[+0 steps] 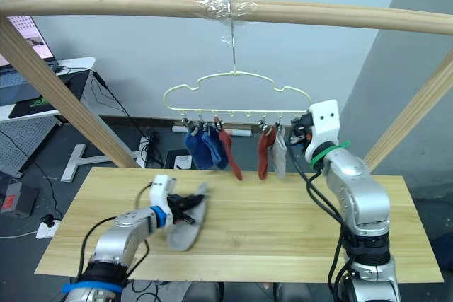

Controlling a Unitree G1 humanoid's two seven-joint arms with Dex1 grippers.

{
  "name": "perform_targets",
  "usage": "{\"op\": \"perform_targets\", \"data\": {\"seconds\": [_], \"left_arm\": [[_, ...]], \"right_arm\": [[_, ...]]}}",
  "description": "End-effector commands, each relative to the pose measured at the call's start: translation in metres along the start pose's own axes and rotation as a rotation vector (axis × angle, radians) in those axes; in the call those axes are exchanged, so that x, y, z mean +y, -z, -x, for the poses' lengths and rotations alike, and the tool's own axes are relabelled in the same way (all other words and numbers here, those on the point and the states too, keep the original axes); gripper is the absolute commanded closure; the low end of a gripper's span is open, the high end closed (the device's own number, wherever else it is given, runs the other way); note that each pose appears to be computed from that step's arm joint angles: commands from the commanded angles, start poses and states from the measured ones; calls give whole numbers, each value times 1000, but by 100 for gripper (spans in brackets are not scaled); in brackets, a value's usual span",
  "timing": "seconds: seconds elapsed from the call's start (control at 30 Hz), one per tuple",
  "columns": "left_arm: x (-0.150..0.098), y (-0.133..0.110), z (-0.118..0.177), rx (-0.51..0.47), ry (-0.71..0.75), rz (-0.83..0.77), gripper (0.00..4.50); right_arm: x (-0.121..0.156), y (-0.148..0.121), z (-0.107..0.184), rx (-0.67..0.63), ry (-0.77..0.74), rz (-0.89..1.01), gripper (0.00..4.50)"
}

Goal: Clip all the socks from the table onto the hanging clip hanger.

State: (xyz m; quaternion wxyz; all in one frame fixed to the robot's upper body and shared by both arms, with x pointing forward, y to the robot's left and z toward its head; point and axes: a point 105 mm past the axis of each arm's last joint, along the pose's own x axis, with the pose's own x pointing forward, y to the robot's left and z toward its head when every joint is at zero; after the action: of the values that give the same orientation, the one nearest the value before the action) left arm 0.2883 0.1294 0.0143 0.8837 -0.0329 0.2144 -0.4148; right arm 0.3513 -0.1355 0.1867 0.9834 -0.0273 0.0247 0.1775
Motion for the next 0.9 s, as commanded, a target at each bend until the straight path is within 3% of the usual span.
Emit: {"op": "perform_targets", "data": {"seconds": [0.03, 0.17, 0.27, 0.37, 0.6, 0.9], "left_arm": [[-37, -39, -5, -96, 164, -201, 444], [-90, -102, -26, -334, 291, -458, 444], [-101, -124, -35, -421, 272, -546, 444], [-107, -136, -48, -448, 246, -632, 444], [-100, -139, -72, -424, 177, -781, 444], [-98, -157, -86, -498, 72, -809, 444]], "right_arm": [[-11, -11, 5, 12, 11, -50, 450], [-18, -12, 8, 140, 12, -413, 450], [-17, -11, 11, 194, 12, -499, 450], [-12, -10, 7, 175, -17, -628, 450], [-12, -15, 7, 178, -52, -622, 450], [-5, -18, 10, 193, -100, -633, 450]]}}
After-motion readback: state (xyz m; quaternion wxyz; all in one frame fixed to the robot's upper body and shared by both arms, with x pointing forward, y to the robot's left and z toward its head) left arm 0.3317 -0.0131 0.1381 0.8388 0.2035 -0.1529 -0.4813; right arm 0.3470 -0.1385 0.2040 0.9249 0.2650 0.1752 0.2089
